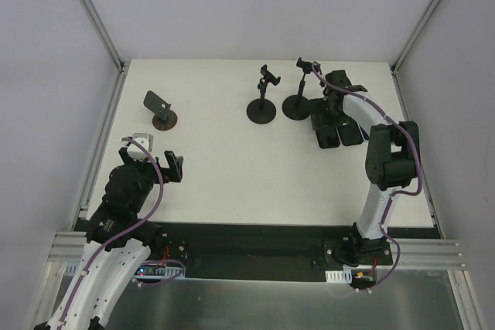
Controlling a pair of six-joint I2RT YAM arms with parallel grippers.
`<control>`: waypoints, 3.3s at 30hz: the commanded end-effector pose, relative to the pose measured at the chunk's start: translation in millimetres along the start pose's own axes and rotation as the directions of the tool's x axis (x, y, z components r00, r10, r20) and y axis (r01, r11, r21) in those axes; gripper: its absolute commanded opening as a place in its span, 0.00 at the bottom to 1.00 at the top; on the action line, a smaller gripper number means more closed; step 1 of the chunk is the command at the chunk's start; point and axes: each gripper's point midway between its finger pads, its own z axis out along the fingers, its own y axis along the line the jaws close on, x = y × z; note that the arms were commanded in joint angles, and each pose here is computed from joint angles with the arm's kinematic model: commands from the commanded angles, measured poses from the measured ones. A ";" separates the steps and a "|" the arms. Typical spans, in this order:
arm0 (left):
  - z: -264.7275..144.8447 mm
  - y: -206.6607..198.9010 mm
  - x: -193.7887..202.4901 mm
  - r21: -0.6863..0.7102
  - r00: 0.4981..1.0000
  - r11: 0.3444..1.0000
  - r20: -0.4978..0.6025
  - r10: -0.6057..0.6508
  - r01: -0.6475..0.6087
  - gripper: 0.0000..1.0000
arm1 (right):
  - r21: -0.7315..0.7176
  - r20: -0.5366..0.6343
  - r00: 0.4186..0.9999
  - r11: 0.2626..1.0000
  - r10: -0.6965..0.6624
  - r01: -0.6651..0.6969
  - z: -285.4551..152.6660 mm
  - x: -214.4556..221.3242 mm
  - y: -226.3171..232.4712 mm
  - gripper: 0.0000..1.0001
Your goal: Remove the phone from the phone stand
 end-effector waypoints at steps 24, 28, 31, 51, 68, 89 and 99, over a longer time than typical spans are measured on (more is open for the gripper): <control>57.6 37.9 -33.3 -0.266 0.996 0.964 -0.078 -0.039 0.017 0.99 | -0.230 0.829 0.464 0.947 0.310 -0.223 -274.8 43.4 -32.0 0.96; 84.3 54.0 -59.0 -0.239 0.985 0.960 -0.048 -0.164 0.148 0.99 | -0.241 0.850 0.423 0.945 0.315 -0.219 -276.8 55.8 -32.5 0.96; 104.3 78.0 -68.8 -0.277 0.974 0.938 -0.028 -0.226 0.210 0.99 | -0.232 0.865 0.400 0.947 0.305 -0.220 -281.8 64.4 -35.7 0.96; 224.5 136.8 -46.0 -0.050 0.884 0.891 -0.104 -0.455 0.452 0.61 | -0.199 0.858 0.430 0.954 0.280 -0.224 -254.9 80.9 -35.5 0.96; 259.4 12.8 -79.2 0.458 0.888 0.763 -0.179 -0.424 0.457 0.00 | -0.189 0.844 0.462 0.958 0.271 -0.217 -245.1 77.8 -33.3 0.96; 296.9 -105.6 -34.5 0.516 0.944 0.795 -0.251 -0.215 0.318 0.00 | -0.190 0.837 0.479 0.961 0.266 -0.202 -240.9 77.2 -29.9 0.96; 292.7 -96.7 -47.6 0.471 0.955 0.835 -0.219 -0.202 0.284 0.00 | -0.195 0.835 0.479 0.960 0.269 -0.199 -242.1 75.9 -29.2 0.96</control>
